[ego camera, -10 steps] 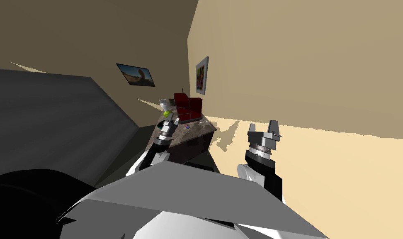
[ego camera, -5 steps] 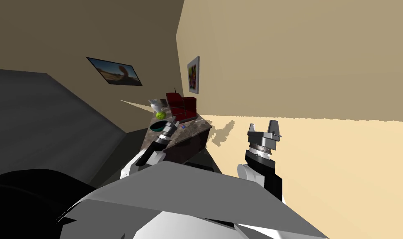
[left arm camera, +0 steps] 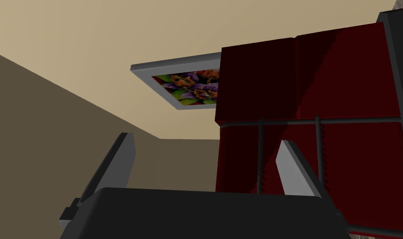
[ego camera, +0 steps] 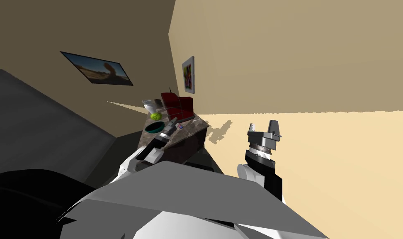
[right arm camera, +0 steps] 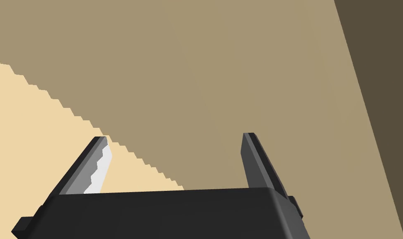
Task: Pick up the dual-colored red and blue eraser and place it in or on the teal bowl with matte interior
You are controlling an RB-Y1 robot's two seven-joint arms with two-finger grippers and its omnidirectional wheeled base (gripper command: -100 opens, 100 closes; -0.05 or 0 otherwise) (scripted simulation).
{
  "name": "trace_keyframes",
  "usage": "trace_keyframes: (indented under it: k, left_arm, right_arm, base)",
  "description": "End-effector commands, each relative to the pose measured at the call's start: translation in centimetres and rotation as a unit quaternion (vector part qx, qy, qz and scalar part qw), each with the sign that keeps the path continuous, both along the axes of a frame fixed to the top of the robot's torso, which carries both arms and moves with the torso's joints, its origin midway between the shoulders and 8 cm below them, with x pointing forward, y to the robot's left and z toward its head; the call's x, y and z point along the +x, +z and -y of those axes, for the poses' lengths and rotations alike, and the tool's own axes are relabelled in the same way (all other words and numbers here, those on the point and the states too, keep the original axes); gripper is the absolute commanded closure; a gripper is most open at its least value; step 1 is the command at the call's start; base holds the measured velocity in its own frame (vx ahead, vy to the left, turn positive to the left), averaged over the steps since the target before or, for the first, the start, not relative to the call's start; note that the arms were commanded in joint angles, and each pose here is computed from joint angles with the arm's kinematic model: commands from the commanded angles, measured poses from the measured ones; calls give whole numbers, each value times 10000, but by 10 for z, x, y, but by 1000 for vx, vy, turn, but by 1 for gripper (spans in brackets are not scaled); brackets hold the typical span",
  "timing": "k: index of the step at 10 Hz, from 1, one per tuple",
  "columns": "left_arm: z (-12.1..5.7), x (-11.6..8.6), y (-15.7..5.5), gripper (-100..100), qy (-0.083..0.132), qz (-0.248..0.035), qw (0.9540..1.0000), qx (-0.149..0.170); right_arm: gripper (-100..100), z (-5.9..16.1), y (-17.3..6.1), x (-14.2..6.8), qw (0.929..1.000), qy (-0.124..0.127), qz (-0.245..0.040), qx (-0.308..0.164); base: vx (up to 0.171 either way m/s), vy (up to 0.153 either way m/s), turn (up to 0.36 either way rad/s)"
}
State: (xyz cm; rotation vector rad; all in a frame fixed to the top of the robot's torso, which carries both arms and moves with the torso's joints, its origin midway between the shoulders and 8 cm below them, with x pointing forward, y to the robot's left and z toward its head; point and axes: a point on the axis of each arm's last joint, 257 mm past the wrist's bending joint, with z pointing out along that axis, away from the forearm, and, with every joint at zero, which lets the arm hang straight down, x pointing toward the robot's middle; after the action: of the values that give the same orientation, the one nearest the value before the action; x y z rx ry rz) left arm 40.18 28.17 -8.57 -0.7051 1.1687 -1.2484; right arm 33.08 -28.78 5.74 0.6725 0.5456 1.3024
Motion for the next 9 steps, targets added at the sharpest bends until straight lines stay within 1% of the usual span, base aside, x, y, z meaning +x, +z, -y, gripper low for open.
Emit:
trace_keyframes:
  k: [1,2,3,4,5,6,7,8,9]
  left_arm:
    - [-13,6,-15,-100,62,-316,9994,152]
    - [-14,7,-17,-100,80,-373,9991,157]
    - [-27,14,-27,-100,135,-577,9978,286]
    - [-29,15,-33,-100,173,-694,9970,297]
    - [-44,22,-43,-100,260,-932,9944,431]
    - [-46,23,-48,-100,290,-1024,9933,440]
    - [-62,30,-55,-100,389,-1221,9902,558]
    - [-64,30,-62,-100,430,-1355,9881,581]
    - [-82,36,-67,-100,536,-1520,9844,700]
  right_arm:
    - [0,0,0,0,10000,0,0,0]
    - [0,0,0,0,10000,1,0,0]
    - [0,0,0,0,10000,0,0,0]
    - [0,0,0,0,10000,0,0,0]
    - [0,0,0,0,10000,0,0,0]
    - [0,0,0,0,10000,1,0,0]
    - [0,0,0,0,10000,0,0,0]
    - [0,0,0,0,10000,0,0,0]
    - [0,0,0,0,10000,0,0,0]
  base:
    - [-37,10,-254]
    - [-30,16,-104]
    - [-32,15,-202]
    - [-30,15,-140]
    - [-37,7,-276]
    - [-33,11,-99]
    - [-32,16,-196]
    - [-26,19,-119]
    - [-31,12,-233]
